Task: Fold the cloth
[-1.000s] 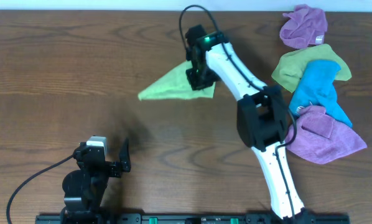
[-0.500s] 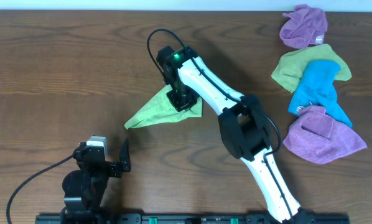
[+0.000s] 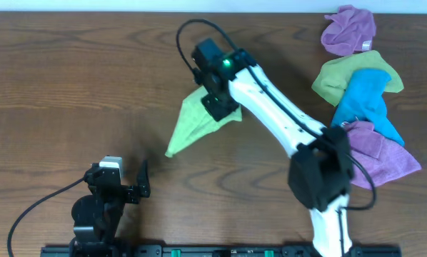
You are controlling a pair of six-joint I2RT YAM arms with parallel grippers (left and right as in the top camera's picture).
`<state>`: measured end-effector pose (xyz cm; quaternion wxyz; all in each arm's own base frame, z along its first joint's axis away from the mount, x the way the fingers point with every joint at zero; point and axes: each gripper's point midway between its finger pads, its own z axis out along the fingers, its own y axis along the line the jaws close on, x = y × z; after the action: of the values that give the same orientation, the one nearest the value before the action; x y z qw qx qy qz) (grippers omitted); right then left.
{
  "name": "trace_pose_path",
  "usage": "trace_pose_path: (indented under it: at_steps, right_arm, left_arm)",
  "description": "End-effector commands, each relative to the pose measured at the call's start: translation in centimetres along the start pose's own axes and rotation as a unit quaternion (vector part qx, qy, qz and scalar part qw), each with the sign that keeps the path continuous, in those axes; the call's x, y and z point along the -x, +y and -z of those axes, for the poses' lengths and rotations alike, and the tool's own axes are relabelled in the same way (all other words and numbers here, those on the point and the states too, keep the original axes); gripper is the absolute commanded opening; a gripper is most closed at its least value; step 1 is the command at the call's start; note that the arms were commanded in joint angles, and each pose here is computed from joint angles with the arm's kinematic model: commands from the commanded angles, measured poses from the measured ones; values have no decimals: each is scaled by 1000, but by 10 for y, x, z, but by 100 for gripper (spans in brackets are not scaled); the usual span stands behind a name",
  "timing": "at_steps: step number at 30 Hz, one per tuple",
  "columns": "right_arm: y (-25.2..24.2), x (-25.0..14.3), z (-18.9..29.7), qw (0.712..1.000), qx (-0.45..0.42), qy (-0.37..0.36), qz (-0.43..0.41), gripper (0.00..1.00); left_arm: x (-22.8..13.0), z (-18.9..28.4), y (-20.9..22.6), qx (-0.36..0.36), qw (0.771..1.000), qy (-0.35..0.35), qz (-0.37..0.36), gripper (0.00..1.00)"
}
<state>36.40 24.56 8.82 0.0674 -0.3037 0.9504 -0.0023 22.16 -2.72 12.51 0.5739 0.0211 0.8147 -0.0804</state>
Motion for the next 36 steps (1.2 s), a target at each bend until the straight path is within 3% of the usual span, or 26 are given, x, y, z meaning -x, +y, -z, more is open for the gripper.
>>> trace_pose_path:
  at_steps: [1,5,6,7,9,14,19,22,25,29,31,36]
  right_arm:
    - [-1,-36,-12,1000,7,25,2,2]
    - [3,-64,-20,999,14,29,3,5]
    - [3,-69,-21,999,14,28,3,25]
    - [3,-69,-21,1000,13,28,3,36]
    - [3,-65,-21,1000,13,19,3,46]
    - [-8,-44,-21,999,-13,-23,19,57]
    - [-39,-47,-35,999,-29,-9,-12,55]
    - [-37,-49,-46,999,27,-3,-35,54]
    - [-40,-46,-49,999,28,-8,-26,58]
    - [-38,-49,-64,999,32,6,-20,57]
    - [-34,-51,-70,999,43,13,-20,49]
    - [-30,-47,-73,999,49,8,-18,15]
  left_arm:
    - [-9,-3,0,-3,1000,9,-8,95]
    - [-9,-3,0,-3,1000,9,-8,95]
    - [-9,-3,0,-3,1000,9,-8,95]
    - [-9,-3,0,-3,1000,9,-8,95]
    - [-9,-3,0,-3,1000,9,-8,95]
    - [-9,-3,0,-3,1000,9,-8,95]
    - [-9,-3,0,-3,1000,9,-8,95]
    - [-9,-3,0,-3,1000,9,-8,95]
    - [-9,-3,0,-3,1000,9,-8,95]
    - [-9,-3,0,-3,1000,9,-8,96]
    - [-9,-3,0,-3,1000,9,-8,95]
    - [-9,-3,0,-3,1000,9,-8,95]
